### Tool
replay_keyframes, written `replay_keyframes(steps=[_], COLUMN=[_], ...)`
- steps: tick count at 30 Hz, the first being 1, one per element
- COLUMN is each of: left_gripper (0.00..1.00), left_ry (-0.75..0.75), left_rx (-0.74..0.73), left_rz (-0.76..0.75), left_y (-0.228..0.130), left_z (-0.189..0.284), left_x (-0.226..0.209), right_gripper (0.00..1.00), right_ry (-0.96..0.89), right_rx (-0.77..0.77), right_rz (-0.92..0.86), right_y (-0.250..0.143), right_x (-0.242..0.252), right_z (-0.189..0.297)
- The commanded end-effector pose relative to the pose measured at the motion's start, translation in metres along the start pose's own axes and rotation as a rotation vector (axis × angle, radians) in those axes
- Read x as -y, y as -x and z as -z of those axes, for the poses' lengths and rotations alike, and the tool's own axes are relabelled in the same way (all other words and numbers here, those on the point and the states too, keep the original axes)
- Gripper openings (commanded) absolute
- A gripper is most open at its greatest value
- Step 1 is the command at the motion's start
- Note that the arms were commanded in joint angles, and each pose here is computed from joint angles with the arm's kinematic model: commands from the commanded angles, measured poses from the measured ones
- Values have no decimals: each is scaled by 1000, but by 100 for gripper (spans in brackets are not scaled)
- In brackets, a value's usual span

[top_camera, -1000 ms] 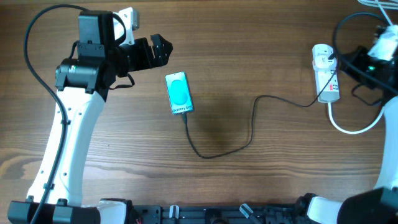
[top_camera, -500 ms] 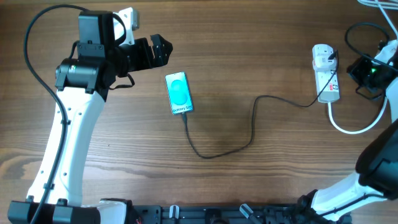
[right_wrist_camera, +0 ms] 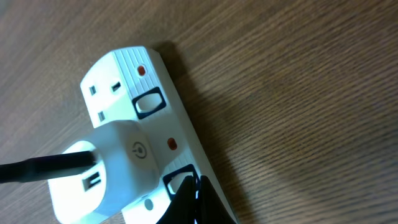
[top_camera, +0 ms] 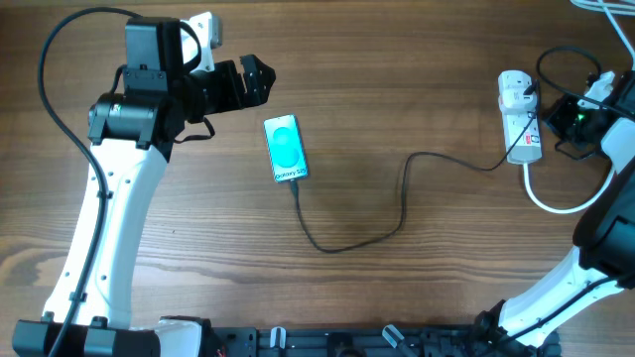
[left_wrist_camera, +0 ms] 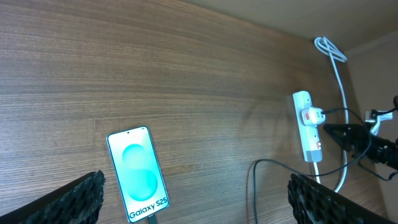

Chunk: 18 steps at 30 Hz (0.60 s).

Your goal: Plug charger to phone and switch on socket

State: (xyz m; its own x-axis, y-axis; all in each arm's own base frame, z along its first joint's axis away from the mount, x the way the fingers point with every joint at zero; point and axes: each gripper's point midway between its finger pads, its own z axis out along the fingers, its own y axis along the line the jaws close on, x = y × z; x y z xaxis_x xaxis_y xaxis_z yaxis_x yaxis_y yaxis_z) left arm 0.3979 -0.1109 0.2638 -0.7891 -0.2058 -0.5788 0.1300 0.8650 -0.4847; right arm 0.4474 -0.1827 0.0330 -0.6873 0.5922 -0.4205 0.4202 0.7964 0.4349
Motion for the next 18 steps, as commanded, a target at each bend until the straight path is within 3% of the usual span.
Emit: replay_keyframes(steps=[1, 18], left_gripper=[100, 100], left_ry=[11, 11], left_rx=[15, 15], left_rz=[4, 4], left_y=[5, 5], left_z=[2, 2], left_x=[-3, -3], right_gripper=[4, 4], right_ry=[21, 38], right_rx=[-31, -41], right_rz=[30, 146], right_y=[-9, -14], right_x=[0, -12], right_z=[-13, -21])
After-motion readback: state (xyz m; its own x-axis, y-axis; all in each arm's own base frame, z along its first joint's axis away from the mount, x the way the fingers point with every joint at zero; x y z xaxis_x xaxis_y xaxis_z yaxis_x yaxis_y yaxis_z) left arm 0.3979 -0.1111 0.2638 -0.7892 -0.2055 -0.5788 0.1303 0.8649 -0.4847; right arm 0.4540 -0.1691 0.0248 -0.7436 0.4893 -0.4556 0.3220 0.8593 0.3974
